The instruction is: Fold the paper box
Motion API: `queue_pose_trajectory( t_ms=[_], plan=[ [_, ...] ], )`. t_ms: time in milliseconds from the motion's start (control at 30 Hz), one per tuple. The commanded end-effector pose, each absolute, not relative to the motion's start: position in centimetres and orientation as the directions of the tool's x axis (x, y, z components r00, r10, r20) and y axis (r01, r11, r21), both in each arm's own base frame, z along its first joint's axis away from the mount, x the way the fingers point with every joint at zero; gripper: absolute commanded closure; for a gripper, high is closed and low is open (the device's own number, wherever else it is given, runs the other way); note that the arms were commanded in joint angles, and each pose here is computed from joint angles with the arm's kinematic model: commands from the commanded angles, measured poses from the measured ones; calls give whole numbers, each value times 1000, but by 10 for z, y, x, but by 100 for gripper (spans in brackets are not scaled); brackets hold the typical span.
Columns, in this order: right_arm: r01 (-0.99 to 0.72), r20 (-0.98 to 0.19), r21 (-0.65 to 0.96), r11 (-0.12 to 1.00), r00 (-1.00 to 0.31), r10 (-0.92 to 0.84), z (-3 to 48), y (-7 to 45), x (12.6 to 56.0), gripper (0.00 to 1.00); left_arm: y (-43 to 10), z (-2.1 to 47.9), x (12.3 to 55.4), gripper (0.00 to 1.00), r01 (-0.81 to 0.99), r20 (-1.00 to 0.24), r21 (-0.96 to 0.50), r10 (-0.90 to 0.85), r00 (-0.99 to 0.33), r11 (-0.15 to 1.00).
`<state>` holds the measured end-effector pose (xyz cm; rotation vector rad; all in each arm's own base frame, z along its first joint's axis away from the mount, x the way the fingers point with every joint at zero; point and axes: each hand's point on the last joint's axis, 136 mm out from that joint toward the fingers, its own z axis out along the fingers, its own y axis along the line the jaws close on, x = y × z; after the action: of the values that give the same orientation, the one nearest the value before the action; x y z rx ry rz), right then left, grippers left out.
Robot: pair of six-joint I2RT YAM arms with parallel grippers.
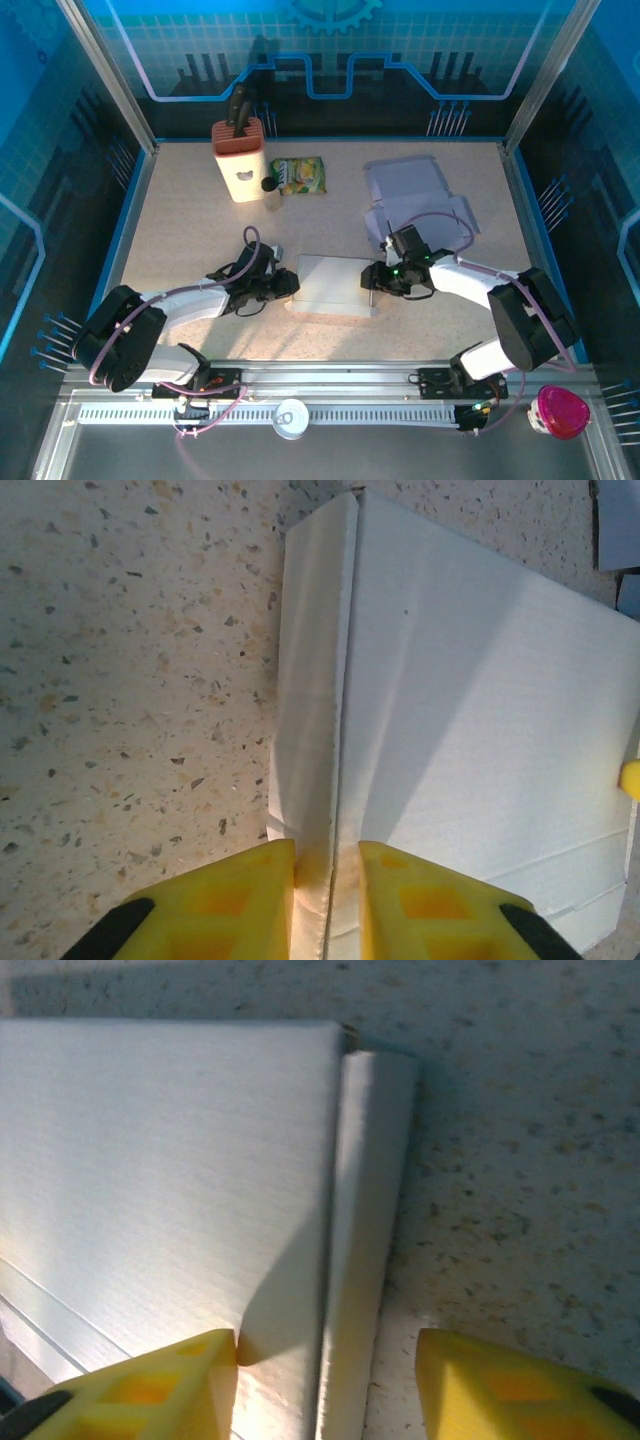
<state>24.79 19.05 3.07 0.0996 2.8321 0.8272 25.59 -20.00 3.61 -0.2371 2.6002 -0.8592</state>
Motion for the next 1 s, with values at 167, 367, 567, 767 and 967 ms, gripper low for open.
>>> queue_pose_trajectory(
  t_ms=[167, 367, 567, 767, 967],
  plan=[
    [-9, -151, 662, 750, -981, 121, 34, 193, 243, 26, -183, 7, 242, 89, -116, -269, -554, -309, -912, 824],
    [-24, -152, 712, 701, -981, 121, 38, 199, 243, 22, -174, -1, 241, 92, -165, -250, -577, -365, -897, 800],
    [-63, -161, 801, 595, -981, 112, 55, 216, 247, 22, -167, -7, 240, 92, -195, -225, -598, -396, -890, 777],
    [-79, -156, 866, 493, -981, 117, 75, 234, 257, 30, -168, -10, 242, 92, -202, -212, -610, -404, -890, 767],
    [-85, -154, 907, 412, -979, 136, 86, 246, 267, 48, -168, -10, 244, 91, -199, -211, -612, -401, -892, 765]
  ],
)
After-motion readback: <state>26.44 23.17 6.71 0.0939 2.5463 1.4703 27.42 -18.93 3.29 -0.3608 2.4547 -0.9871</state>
